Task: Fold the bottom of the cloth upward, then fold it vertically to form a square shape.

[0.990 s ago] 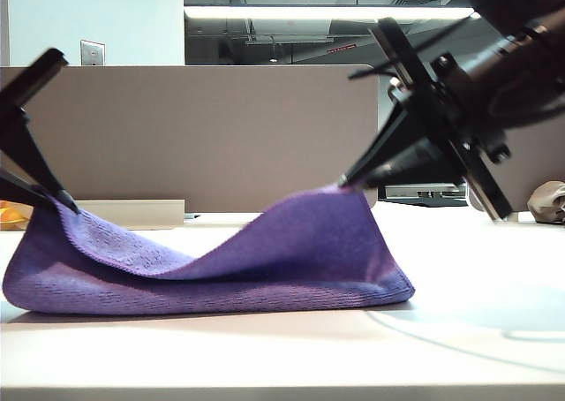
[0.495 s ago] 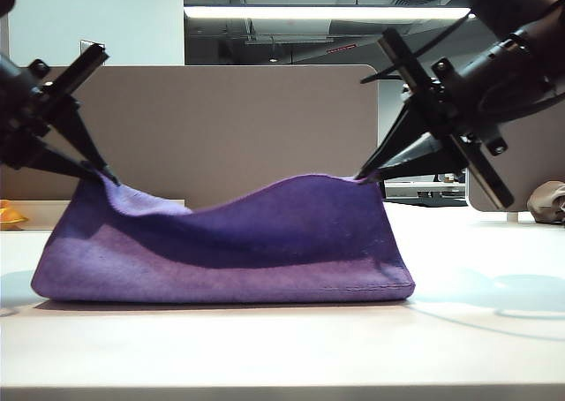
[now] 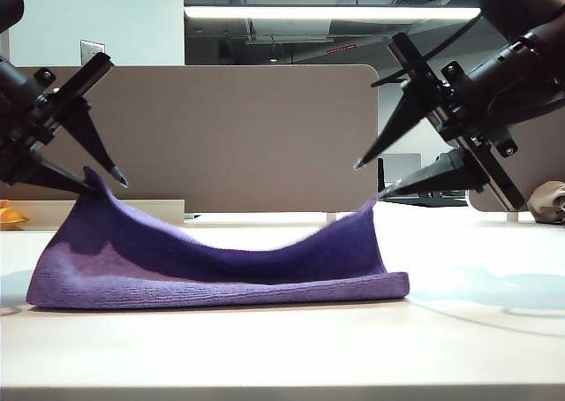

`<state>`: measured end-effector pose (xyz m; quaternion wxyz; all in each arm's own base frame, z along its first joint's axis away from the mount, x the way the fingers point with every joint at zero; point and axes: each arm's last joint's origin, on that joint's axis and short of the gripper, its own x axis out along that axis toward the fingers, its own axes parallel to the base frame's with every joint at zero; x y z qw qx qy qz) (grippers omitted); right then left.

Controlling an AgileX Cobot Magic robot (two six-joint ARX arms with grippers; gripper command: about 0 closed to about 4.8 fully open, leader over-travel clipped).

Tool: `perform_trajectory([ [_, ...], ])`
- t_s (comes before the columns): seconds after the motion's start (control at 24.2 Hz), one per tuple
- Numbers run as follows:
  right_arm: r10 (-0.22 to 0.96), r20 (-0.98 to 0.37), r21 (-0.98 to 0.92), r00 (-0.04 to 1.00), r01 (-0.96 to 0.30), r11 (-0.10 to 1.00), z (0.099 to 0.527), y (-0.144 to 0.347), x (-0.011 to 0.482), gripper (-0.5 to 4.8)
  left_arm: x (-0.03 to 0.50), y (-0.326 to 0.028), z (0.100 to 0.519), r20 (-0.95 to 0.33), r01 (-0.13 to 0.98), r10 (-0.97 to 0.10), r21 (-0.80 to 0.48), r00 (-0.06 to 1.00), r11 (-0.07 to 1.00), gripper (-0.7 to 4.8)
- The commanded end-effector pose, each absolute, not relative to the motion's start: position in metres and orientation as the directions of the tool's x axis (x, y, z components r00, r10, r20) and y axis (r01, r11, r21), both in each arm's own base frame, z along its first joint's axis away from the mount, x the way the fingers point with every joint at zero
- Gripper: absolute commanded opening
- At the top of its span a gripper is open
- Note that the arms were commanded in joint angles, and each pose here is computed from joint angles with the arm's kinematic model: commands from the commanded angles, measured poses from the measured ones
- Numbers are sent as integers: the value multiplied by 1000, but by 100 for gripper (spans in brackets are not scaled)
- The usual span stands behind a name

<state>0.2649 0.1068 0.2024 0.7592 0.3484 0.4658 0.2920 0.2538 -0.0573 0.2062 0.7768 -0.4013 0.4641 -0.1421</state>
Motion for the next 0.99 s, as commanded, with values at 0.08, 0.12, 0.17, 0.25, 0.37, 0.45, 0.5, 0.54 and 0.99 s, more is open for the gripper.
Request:
perform_trajectory([
  [0.08, 774, -482, 804, 410, -145, 577, 207, 107, 267, 247, 256, -58, 211, -571, -102, -612, -771, 547, 628, 267],
  [0.12, 777, -479, 805, 409, -147, 574, 207, 107, 267, 250, 257, -59, 212, -557, -86, -621, -778, 551, 622, 294],
  [0.17, 778, -476, 806, 409, -150, 572, 207, 107, 267, 250, 258, -59, 213, -550, -78, -622, -781, 557, 620, 294],
  [0.25, 785, -470, 811, 402, -155, 565, 207, 107, 267, 250, 258, -59, 213, -547, -78, -621, -782, 562, 619, 293],
  [0.37, 791, -472, 815, 389, -147, 560, 207, 107, 266, 249, 258, -58, 214, -549, -83, -612, -779, 569, 622, 290],
  [0.45, 786, -488, 813, 380, -129, 567, 205, 107, 265, 249, 259, -58, 214, -548, -82, -603, -776, 580, 626, 286],
  [0.5, 779, -500, 809, 379, -116, 576, 204, 106, 264, 249, 259, -58, 214, -548, -83, -596, -773, 587, 629, 286],
  [0.54, 764, -521, 799, 380, -98, 593, 202, 106, 263, 249, 260, -58, 215, -543, -79, -594, -774, 594, 628, 285],
  [0.99, 750, -565, 783, 344, -61, 619, 188, 106, 265, 249, 263, -59, 213, -533, -65, -600, -777, 597, 626, 268],
])
